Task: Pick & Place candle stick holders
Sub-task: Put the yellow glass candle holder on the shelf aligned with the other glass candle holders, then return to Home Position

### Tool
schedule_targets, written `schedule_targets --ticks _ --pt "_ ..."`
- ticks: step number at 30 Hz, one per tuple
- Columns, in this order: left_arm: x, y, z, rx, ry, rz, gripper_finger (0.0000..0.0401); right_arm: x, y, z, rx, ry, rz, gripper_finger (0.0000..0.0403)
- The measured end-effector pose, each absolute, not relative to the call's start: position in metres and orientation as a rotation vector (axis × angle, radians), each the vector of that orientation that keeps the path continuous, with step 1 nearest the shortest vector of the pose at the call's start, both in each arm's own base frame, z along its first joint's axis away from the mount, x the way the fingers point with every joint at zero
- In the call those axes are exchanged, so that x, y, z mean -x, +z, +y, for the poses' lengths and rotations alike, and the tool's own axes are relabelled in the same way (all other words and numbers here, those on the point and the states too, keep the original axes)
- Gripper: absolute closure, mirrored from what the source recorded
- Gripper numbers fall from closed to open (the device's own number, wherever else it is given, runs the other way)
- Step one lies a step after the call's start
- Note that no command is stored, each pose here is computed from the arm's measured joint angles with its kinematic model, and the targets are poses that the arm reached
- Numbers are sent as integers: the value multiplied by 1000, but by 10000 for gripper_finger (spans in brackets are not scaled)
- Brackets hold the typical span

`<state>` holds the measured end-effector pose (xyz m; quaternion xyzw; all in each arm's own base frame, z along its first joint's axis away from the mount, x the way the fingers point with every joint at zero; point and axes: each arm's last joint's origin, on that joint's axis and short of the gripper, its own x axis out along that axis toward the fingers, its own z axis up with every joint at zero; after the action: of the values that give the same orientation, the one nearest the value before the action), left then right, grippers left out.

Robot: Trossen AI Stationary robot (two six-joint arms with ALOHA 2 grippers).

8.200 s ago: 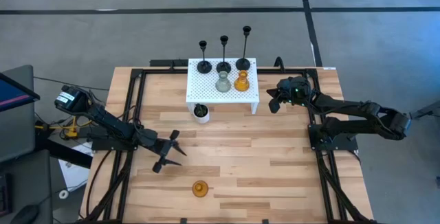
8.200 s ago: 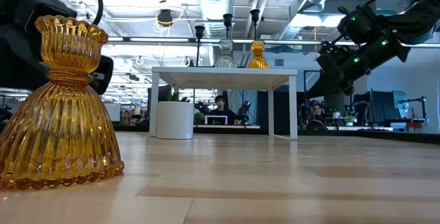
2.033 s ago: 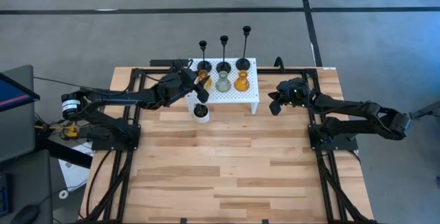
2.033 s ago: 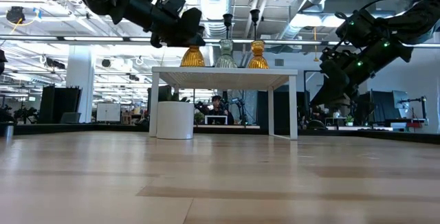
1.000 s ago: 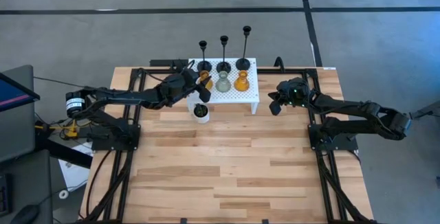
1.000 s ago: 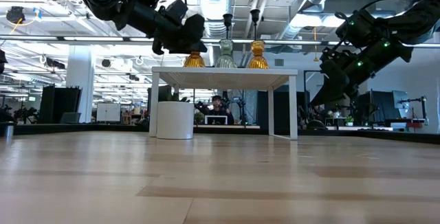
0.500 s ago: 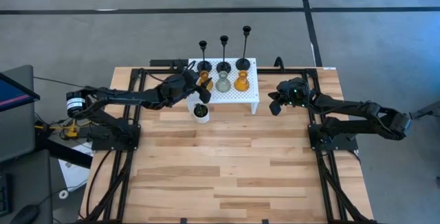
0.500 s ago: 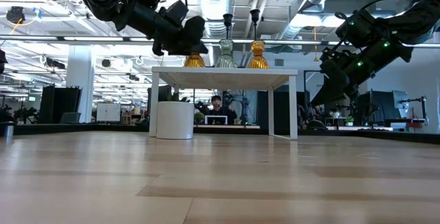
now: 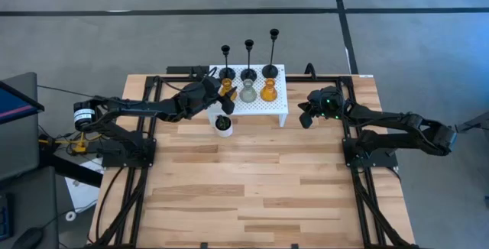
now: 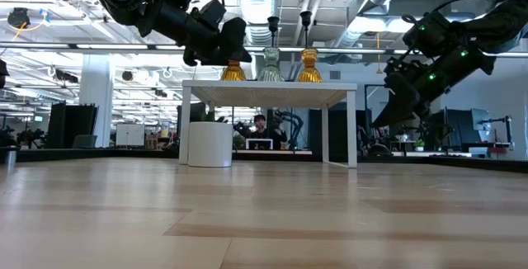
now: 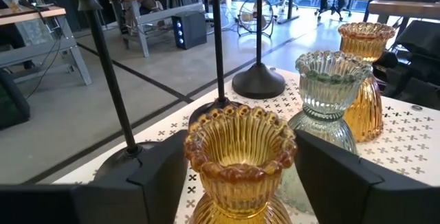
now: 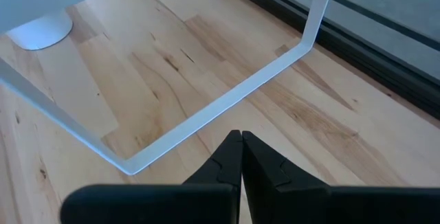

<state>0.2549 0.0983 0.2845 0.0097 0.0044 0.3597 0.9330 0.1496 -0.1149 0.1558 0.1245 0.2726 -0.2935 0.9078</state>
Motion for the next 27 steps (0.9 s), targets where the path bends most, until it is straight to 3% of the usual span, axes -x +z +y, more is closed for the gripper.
schedule_targets --ticks 13,27 --pt "-240 309 74 -71 666 -56 127 -147 152 -113 -274 -603 616 403" --pt "-187 312 34 -133 548 -61 135 -147 152 -113 -250 -594 625 403"
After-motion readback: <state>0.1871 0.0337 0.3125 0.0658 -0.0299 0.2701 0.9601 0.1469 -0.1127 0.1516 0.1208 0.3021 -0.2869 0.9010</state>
